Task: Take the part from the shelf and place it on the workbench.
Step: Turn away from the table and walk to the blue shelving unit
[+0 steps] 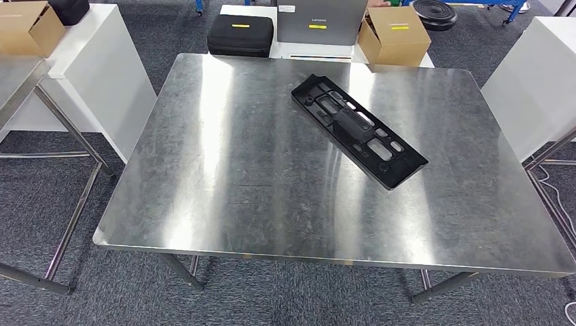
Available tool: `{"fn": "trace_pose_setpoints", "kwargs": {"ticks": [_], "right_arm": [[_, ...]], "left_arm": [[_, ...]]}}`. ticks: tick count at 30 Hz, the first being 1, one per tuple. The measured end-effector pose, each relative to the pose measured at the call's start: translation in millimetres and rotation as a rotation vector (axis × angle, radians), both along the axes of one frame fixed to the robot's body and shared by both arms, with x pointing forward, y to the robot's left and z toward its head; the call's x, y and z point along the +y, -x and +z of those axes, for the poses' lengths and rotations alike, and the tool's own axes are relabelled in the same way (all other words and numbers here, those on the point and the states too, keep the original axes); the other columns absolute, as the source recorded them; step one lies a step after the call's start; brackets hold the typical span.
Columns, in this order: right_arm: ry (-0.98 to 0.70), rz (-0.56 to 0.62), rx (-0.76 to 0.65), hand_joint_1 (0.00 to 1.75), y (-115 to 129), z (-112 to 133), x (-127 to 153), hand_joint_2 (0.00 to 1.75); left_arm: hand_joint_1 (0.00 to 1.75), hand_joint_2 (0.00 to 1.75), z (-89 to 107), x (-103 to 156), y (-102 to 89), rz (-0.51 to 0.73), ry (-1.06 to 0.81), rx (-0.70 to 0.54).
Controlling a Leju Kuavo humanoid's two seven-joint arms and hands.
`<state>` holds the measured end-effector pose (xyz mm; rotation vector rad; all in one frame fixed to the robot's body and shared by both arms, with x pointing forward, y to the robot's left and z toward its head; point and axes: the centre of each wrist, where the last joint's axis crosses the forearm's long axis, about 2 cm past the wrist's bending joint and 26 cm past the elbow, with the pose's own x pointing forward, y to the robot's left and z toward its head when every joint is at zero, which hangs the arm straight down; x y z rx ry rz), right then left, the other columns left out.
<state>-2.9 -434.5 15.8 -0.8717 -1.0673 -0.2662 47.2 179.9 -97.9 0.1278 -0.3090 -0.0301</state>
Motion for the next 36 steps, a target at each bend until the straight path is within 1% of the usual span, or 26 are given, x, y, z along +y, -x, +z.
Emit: {"fn": "trace_pose_setpoints", "kwargs": {"ticks": [17, 19, 21, 23, 25, 33, 35, 36], "right_arm": [[-0.010, 0.000, 0.003, 0.00, -0.1, -1.9, 1.2, 1.75], [-0.060, -0.012, 0.071, 0.00, -2.4, -8.0, 5.6, 1.75], [-0.133, -0.063, 0.188, 0.00, -9.8, -33.2, 20.4, 1.75], [-0.151, -0.107, 0.247, 0.00, -16.5, -55.4, 35.7, 1.75], [-0.145, -0.119, 0.254, 0.00, -17.6, -59.8, 39.1, 1.75], [-0.145, -0.119, 0.254, 0.00, -17.7, -59.8, 39.1, 1.75], [-0.135, -0.134, 0.261, 0.00, -18.9, -64.8, 44.5, 1.75], [-0.124, -0.152, 0.271, 0.00, -21.5, -71.5, 52.7, 1.75]], "left_arm": [[0.00, 1.75, 0.0, 0.0, 0.0, 0.000, -0.002, -0.001], [0.00, 1.75, 0.1, 0.4, -0.1, -0.001, -0.018, -0.026], [0.00, 0.87, 0.1, 0.7, -0.2, -0.004, -0.035, -0.060], [0.00, 0.87, 0.1, 0.8, -0.2, -0.006, -0.037, -0.072], [0.00, 1.75, 0.1, 0.8, -0.2, -0.006, -0.037, -0.073], [0.00, 1.75, 0.1, 0.8, -0.2, -0.006, -0.037, -0.073], [0.00, 1.75, 0.1, 0.8, -0.2, -0.006, -0.037, -0.074], [0.00, 1.75, 0.1, 0.8, -0.2, -0.006, -0.038, -0.076]]}}
